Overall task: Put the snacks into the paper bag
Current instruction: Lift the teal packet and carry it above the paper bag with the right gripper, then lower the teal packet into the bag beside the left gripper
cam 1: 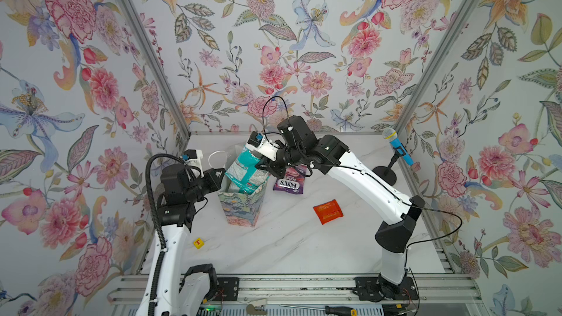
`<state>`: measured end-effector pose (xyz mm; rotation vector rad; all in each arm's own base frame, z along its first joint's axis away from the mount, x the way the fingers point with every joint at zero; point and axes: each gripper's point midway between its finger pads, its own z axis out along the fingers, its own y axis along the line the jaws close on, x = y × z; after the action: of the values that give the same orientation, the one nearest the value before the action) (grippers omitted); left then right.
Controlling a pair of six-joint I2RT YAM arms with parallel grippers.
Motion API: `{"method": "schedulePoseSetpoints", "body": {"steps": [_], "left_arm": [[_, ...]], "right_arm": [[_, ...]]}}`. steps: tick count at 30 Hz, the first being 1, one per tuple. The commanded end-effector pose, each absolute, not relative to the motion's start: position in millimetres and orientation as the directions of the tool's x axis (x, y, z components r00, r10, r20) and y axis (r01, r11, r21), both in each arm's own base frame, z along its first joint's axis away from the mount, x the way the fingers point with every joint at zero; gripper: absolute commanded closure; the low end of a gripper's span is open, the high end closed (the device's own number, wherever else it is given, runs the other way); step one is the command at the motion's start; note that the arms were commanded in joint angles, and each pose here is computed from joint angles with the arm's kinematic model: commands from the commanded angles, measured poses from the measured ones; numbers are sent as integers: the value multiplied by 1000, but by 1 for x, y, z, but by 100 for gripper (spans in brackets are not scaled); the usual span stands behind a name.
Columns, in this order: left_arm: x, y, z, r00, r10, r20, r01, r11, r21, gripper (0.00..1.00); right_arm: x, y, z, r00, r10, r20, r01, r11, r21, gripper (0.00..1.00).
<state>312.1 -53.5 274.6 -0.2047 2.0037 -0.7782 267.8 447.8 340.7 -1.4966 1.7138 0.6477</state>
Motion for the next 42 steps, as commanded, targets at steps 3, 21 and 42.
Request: {"method": "schedulePoseSetpoints", "body": {"steps": [3, 21, 42], "left_arm": [[309, -60, 296, -502, -422, -755, 236, 773, -588, 95], [308, -60, 295, -502, -420, -756, 238, 774, -587, 95], [309, -60, 297, -501, -419, -757, 242, 772, -588, 95]], "right_arm": [[252, 451, 343, 11, -606, -796, -987, 120, -106, 100], [269, 478, 303, 6, -678, -735, -983, 132, -130, 100], [299, 491, 296, -11, -669, -743, -970, 187, -154, 67]]}}
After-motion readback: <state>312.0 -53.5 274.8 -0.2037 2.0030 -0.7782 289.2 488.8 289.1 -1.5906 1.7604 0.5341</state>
